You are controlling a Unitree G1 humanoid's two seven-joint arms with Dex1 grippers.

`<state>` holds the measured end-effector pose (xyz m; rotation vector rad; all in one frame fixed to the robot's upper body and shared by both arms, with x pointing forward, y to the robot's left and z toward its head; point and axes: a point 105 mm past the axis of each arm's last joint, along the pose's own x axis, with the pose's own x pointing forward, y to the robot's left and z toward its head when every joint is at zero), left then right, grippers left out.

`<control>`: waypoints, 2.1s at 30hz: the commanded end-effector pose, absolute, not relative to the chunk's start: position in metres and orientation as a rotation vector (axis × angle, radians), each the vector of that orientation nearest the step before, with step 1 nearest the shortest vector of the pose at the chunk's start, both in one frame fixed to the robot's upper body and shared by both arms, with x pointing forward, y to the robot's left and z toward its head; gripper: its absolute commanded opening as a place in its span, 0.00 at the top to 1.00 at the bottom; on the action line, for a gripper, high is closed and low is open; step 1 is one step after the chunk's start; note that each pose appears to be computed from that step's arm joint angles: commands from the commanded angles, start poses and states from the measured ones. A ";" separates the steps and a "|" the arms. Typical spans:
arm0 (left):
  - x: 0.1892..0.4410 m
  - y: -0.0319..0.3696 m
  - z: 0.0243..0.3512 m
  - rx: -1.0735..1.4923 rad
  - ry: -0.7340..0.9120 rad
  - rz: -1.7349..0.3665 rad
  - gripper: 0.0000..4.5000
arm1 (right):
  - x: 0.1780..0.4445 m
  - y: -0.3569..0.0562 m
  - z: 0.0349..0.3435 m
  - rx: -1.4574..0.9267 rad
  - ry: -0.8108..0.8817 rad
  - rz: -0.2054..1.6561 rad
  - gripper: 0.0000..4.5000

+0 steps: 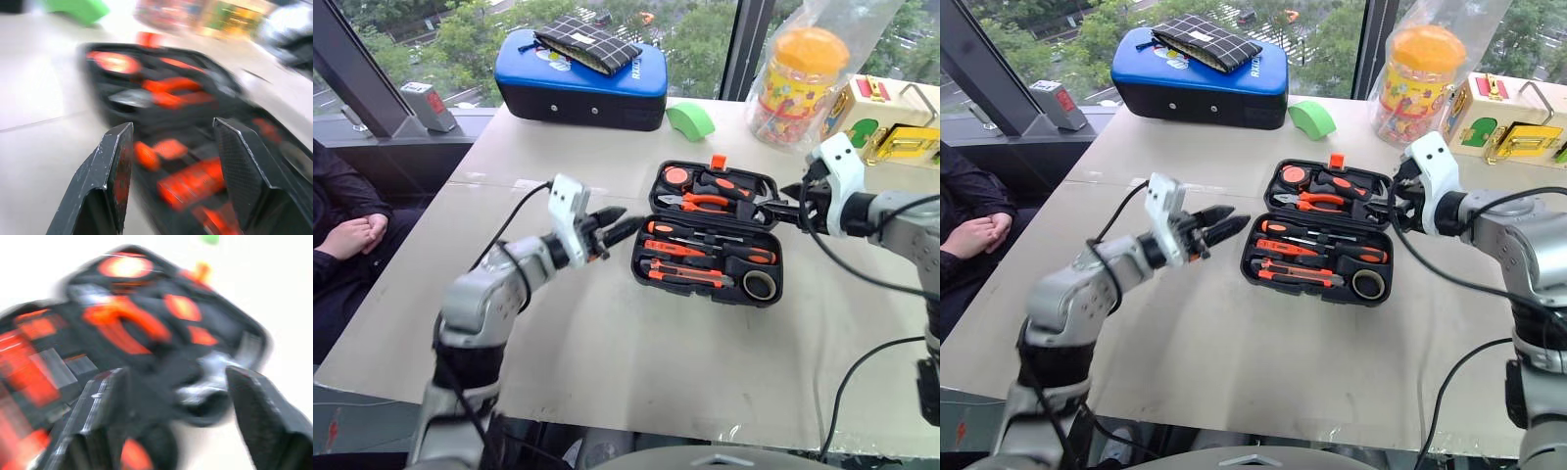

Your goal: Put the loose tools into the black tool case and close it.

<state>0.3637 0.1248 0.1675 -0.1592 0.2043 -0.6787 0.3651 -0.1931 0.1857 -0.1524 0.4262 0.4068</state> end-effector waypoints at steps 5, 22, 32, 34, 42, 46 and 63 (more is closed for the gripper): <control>0.423 0.118 0.169 -0.112 0.335 -0.550 0.42 | 0.409 -0.202 0.169 -0.027 0.482 0.228 0.35; 0.458 0.084 0.147 -0.056 0.444 -0.599 0.71 | 0.425 -0.213 0.156 0.095 0.563 0.165 0.64; 0.448 0.077 0.153 -0.183 0.452 -0.729 1.00 | 0.417 -0.196 0.150 0.134 0.597 0.252 0.99; 0.442 0.078 0.152 -0.202 0.471 -0.775 1.00 | 0.407 -0.192 0.152 0.125 0.597 0.284 0.99; 0.381 0.087 0.150 -0.224 0.482 -0.885 1.00 | 0.353 -0.186 0.166 0.161 0.523 0.379 0.99; 0.362 0.093 0.154 -0.218 0.461 -0.883 1.00 | 0.339 -0.180 0.168 0.117 0.417 0.419 0.99; 0.355 0.094 0.157 -0.085 0.240 -0.869 1.00 | 0.338 -0.188 0.170 0.027 0.261 0.410 0.99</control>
